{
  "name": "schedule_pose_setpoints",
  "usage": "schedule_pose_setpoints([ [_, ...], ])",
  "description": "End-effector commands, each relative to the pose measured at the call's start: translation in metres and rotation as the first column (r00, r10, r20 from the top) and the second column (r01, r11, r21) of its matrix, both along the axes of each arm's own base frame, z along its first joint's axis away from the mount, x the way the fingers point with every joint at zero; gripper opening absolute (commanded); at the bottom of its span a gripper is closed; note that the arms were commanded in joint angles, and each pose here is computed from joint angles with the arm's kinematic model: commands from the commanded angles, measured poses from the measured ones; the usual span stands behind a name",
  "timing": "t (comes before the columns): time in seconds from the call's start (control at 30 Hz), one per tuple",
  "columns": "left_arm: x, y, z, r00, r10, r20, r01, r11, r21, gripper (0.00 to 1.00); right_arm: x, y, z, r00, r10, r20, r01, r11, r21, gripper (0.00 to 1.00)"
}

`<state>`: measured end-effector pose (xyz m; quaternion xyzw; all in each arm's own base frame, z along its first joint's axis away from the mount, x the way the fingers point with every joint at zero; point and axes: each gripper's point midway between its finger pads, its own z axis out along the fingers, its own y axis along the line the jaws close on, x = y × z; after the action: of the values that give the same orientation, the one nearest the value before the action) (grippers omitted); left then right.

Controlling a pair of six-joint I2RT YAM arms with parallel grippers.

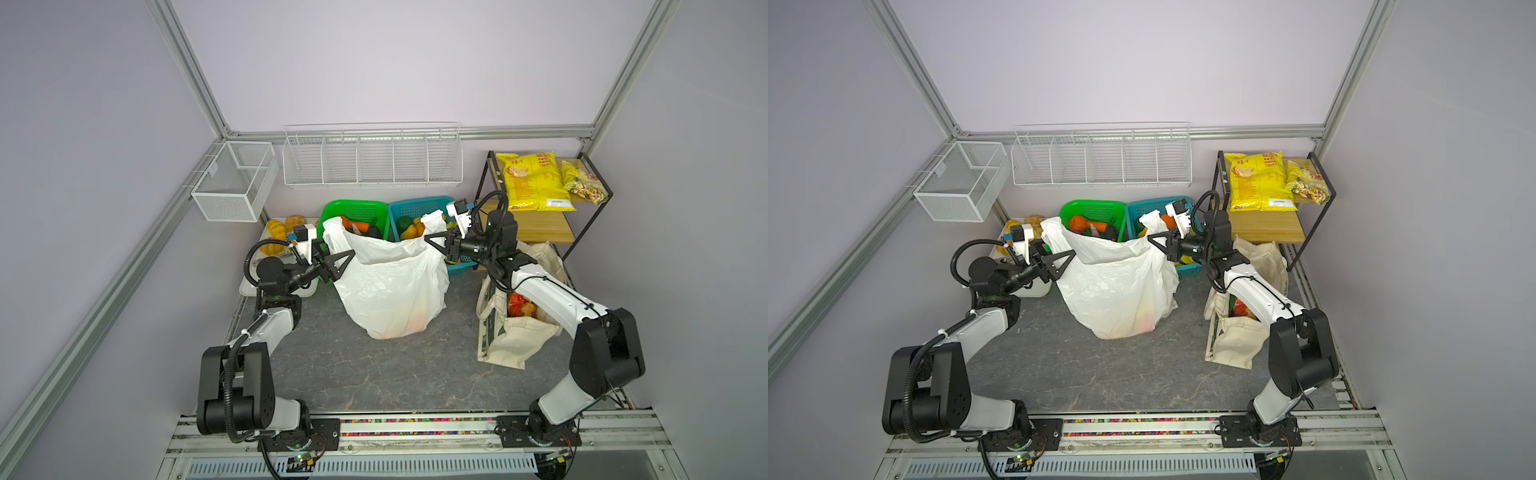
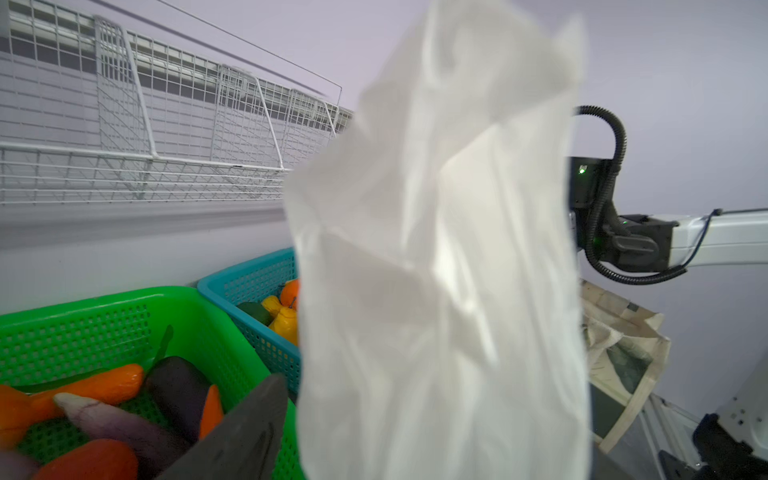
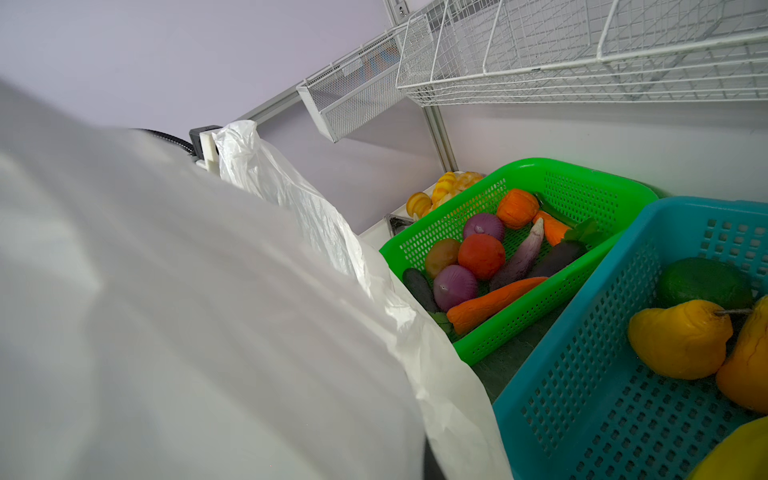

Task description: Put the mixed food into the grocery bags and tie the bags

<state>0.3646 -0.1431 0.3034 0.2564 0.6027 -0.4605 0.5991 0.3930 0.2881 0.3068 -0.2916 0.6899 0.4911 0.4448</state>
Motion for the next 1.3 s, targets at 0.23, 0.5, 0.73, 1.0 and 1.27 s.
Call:
schedule_pose_setpoints([
  [0.23,-0.016,-0.012,0.043,0.984,-0.154,0.086,0.161,0.983,-0.084,0.00,0.006,0.004,0.006,1.000,-0.004,0.007,0.004,1.000,-0.008,0.06],
  [0.5,-0.030,-0.066,0.009,0.984,-0.175,0.022,0.164,0.952,0.259,0.00,0.003,0.003,-0.005,0.997,0.028,-0.065,-0.035,0.995,-0.097,0.06],
  [0.73,-0.049,-0.111,-0.009,0.985,-0.170,-0.018,0.148,0.798,0.584,0.00,-0.005,0.004,-0.013,0.993,0.074,-0.094,-0.086,0.989,-0.122,0.06],
  [1.0,-0.048,-0.136,-0.026,0.985,-0.159,-0.070,0.147,0.547,0.824,0.00,-0.008,-0.006,-0.010,0.987,0.102,-0.123,-0.117,0.986,-0.116,0.07],
  [1.27,-0.033,-0.159,-0.022,0.970,-0.216,-0.111,0.195,0.419,0.887,0.00,-0.012,-0.002,-0.012,0.983,0.163,-0.086,-0.171,0.980,-0.099,0.11],
])
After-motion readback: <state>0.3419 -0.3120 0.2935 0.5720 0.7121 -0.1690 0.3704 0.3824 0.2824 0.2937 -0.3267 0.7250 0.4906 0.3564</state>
